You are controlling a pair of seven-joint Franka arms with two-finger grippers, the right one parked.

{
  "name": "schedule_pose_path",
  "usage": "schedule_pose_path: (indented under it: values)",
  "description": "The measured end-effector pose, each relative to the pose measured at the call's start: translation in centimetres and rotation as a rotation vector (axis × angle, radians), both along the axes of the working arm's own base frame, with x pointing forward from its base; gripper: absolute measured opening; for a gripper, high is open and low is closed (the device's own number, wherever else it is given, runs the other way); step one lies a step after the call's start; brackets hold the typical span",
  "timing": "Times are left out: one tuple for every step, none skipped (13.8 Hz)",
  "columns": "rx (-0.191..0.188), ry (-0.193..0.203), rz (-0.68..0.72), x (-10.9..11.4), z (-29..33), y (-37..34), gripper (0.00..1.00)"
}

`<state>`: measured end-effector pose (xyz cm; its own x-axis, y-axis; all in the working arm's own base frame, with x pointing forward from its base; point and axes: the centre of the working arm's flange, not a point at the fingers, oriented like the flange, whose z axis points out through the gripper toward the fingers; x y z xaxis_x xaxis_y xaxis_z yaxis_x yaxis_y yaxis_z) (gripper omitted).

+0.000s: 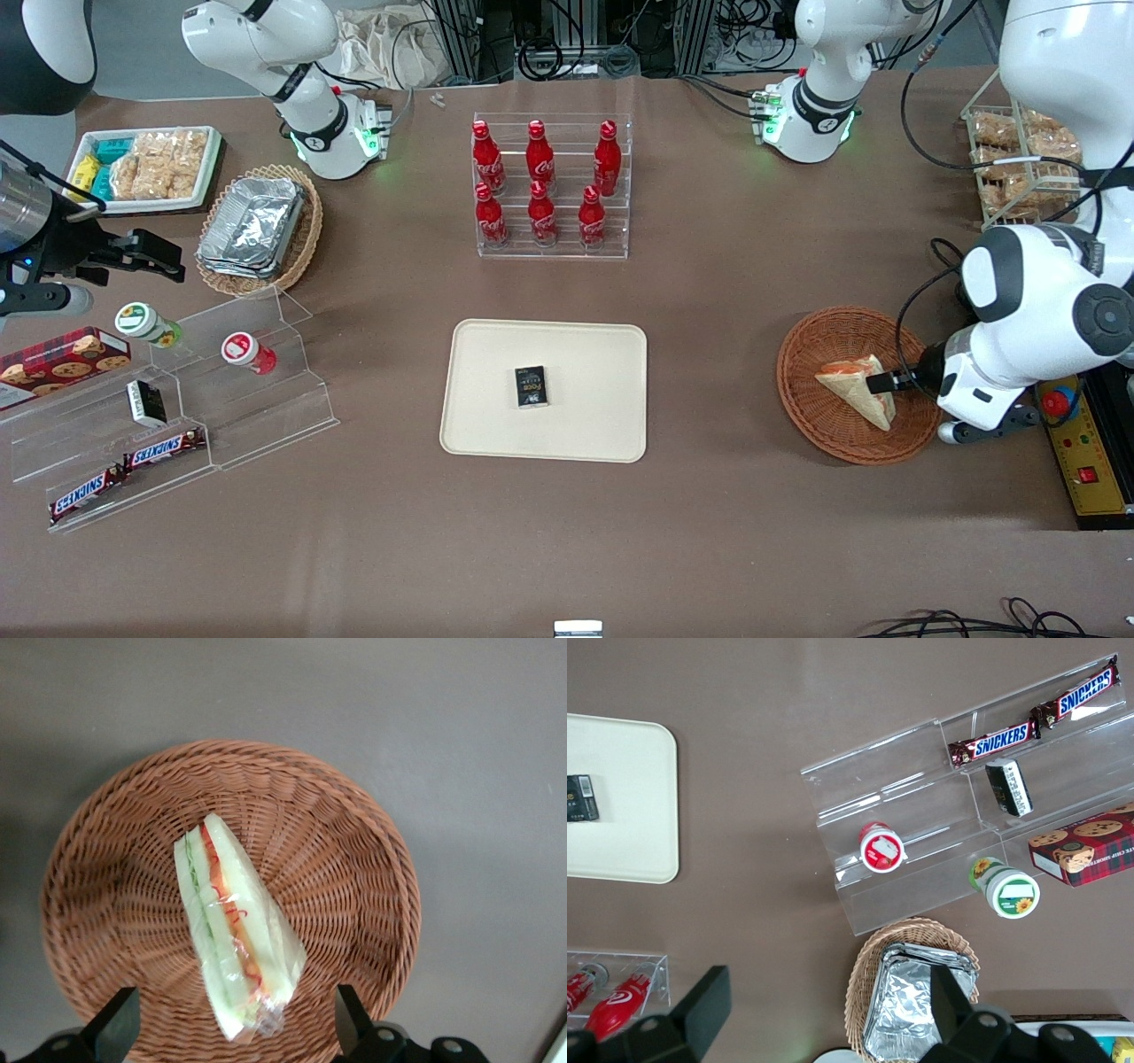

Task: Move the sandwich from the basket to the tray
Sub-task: 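Close the left gripper on the sandwich's wrapped edge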

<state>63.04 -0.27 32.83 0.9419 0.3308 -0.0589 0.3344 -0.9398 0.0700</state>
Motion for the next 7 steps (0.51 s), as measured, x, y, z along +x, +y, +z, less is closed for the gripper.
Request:
schedule_pose_path:
  values:
    - [-0.003, -0.002, 0.067, -0.1, -0.4, 0.0, 0.99]
    - [-0.013, -0.002, 0.136, -0.1, -0.9, 0.0, 0.99]
    - [-0.021, -0.001, 0.192, -0.1, -1.6, 0.1, 0.99]
    - [-0.026, 0.005, 0.229, -0.1, -2.5, 0.3, 0.99]
    - [-0.029, 0.014, 0.246, -0.1, -3.3, 0.6, 0.99]
    - [-0.030, 0.026, 0.255, -0.1, -4.0, 0.8, 0.99]
    - [-0.030, 0.036, 0.260, -0.3, -4.7, 0.9, 0.99]
